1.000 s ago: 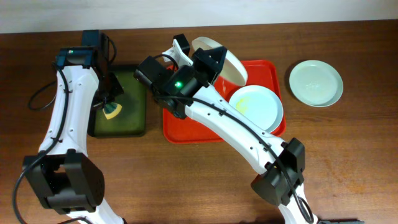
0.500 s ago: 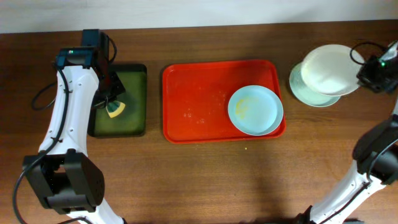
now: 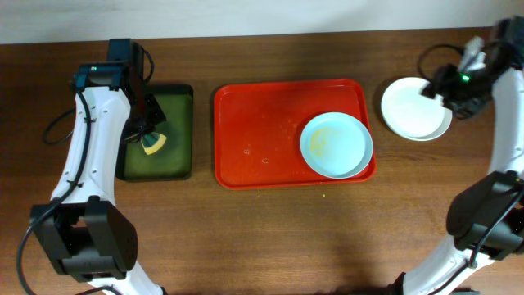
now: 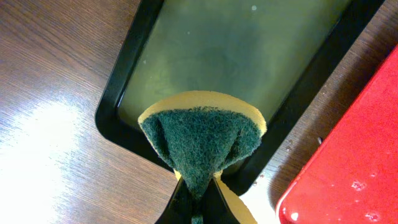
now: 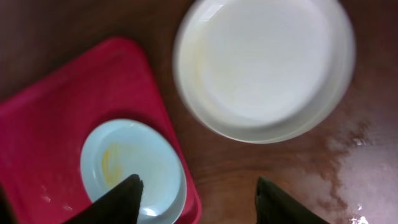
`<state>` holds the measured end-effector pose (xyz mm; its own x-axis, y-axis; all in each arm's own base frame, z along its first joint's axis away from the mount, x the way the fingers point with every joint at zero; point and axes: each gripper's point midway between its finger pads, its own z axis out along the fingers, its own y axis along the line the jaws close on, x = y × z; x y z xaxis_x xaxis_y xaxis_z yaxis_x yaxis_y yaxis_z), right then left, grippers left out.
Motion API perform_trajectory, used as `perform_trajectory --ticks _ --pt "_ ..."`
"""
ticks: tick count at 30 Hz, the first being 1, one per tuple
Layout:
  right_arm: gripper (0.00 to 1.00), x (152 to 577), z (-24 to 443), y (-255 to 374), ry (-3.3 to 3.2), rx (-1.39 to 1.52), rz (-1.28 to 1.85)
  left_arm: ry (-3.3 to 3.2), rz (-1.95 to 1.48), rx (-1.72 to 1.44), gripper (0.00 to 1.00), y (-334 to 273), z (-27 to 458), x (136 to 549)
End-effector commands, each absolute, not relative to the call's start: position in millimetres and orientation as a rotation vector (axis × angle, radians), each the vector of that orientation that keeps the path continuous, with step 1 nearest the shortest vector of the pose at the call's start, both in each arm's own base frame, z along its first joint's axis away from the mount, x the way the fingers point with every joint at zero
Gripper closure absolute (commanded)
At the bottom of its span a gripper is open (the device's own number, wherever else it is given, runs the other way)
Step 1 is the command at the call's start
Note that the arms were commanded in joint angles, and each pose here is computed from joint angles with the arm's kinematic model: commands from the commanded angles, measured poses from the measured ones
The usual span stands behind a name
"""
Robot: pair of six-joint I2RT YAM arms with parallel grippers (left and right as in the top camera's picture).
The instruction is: Clean dirty plates on tray and stack at the side
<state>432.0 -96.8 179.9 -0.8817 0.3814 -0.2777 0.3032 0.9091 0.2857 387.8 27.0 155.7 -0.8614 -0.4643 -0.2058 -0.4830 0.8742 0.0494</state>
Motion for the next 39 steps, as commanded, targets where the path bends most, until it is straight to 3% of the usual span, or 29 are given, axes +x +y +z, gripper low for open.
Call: perform_trajectory --ticks 1,4,8,10,16,17,19,24,27,29,30,34,39 --pt "0.43 428 121 -23 2.949 0.053 0.23 2.859 0.138 -0.748 1.0 26 155 387" --pt "0.45 408 58 -2 3.083 -0.108 -0.013 2.858 0.137 -0.748 1.0 26 155 387" --pt "0.46 400 30 1 3.091 -0.119 -0.015 2.858 0.137 -0.748 1.0 26 155 387" --pt "0.52 395 22 1 3.102 -0.121 -0.013 2.858 0.137 -0.748 1.0 26 155 387" --pt "0.84 395 24 35 3.077 -0.127 0.287 2.857 0.137 -0.748 1.0 26 155 387" --pt "0.83 397 26 42 3.062 -0.134 0.355 2.857 0.137 -0.748 1.0 26 155 387" --pt "0.68 405 24 30 3.047 -0.076 0.258 2.858 0.137 -0.748 1.0 26 155 387" --pt "0.66 399 0 31 3.09 -0.06 0.295 2.847 0.132 -0.747 1.0 26 155 390" --pt "0.67 400 -11 49 3.09 -0.061 0.372 2.84 0.129 -0.746 1.0 26 156 392" --pt "0.87 406 -11 67 3.076 0.038 0.378 2.807 0.115 -0.74 1.0 26 157 400" --pt "0.91 406 -11 78 3.074 0.091 0.384 2.791 0.108 -0.738 1.0 26 158 404" --pt "0.96 412 -10 145 3.004 -0.065 0.389 2.68 0.067 -0.722 1.0 28 137 454" --pt "0.96 407 -15 117 3.031 0.042 0.076 2.807 0.116 -0.742 1.0 27 45 470"
